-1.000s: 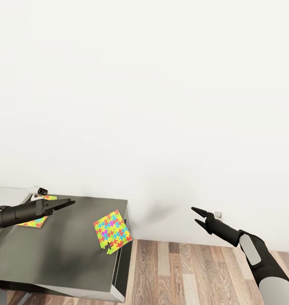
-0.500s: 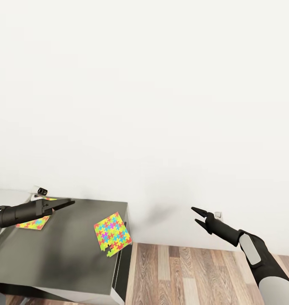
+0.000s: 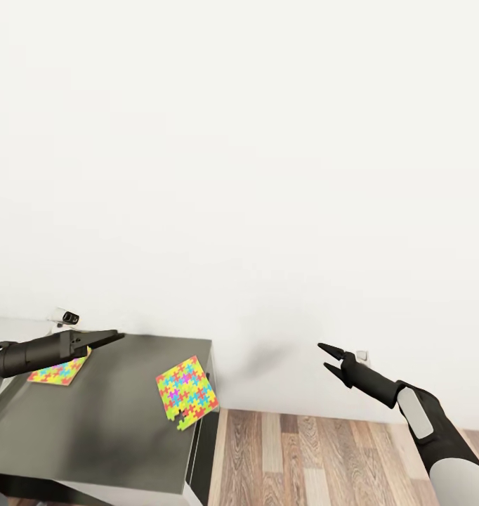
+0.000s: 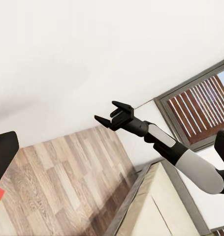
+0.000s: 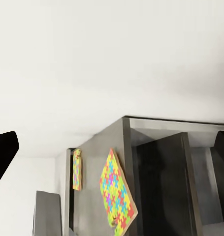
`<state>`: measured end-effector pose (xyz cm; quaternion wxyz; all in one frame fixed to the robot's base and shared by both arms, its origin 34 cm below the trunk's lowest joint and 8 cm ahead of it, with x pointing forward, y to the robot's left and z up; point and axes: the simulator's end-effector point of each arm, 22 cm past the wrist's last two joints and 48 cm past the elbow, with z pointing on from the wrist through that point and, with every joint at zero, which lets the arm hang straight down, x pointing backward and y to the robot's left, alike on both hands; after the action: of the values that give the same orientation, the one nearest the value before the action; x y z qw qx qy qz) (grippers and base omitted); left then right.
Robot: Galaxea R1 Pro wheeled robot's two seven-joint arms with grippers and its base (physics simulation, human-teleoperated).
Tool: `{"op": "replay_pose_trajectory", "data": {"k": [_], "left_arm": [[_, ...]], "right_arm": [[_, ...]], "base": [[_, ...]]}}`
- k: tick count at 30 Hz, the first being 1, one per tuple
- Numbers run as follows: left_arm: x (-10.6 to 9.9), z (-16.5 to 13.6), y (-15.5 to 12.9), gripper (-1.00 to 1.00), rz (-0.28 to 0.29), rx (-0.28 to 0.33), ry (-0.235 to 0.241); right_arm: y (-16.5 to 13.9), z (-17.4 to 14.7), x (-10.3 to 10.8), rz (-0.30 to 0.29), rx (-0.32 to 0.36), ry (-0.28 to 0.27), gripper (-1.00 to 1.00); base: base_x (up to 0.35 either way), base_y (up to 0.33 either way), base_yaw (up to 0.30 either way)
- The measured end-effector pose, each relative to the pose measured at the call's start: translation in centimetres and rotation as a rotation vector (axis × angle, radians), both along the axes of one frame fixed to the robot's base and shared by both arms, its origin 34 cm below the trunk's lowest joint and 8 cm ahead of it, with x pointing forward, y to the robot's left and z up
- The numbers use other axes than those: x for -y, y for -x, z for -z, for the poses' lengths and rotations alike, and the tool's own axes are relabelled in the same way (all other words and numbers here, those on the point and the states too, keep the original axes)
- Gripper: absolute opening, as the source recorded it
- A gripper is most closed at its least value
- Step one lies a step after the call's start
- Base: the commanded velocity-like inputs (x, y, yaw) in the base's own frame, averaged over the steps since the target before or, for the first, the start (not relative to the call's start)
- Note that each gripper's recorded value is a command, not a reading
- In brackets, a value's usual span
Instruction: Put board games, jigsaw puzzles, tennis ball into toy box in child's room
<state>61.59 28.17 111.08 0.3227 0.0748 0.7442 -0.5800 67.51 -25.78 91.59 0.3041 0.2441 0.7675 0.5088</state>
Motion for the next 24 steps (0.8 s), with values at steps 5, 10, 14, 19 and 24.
{"op": "replay_pose_trajectory", "data": {"k": [5,10,14,19,24], "left_arm": [[0.0,-0.4,0.1,1.0,0.001,0.008,0.001],[0.0,-0.8,0.2,1.0,0.0,0.016,-0.001],[0.0,-1.2,0.3,1.0,0.0,0.023,-0.001],[-0.1,-1.6,0.4,1.0,-0.001,0.032,-0.001],[-0.1,-2.0,0.5,1.0,-0.001,0.04,-0.001]], "right_arm": [[-0.1,-0.5,0.0,0.0,0.008,0.0,1.0],[-0.1,-1.0,0.1,0.001,0.017,0.002,1.0],[-0.2,-1.3,0.1,0.0,0.023,0.002,1.0],[-0.2,-1.7,0.1,-0.001,0.03,0.005,1.0],[-0.3,-2.2,0.1,-0.001,0.038,0.006,1.0]], "base": [[0.0,0.0,0.0],[0.0,0.0,0.0],[0.0,0.0,0.0],[0.0,0.0,0.0],[0.0,0.0,0.0]]}}
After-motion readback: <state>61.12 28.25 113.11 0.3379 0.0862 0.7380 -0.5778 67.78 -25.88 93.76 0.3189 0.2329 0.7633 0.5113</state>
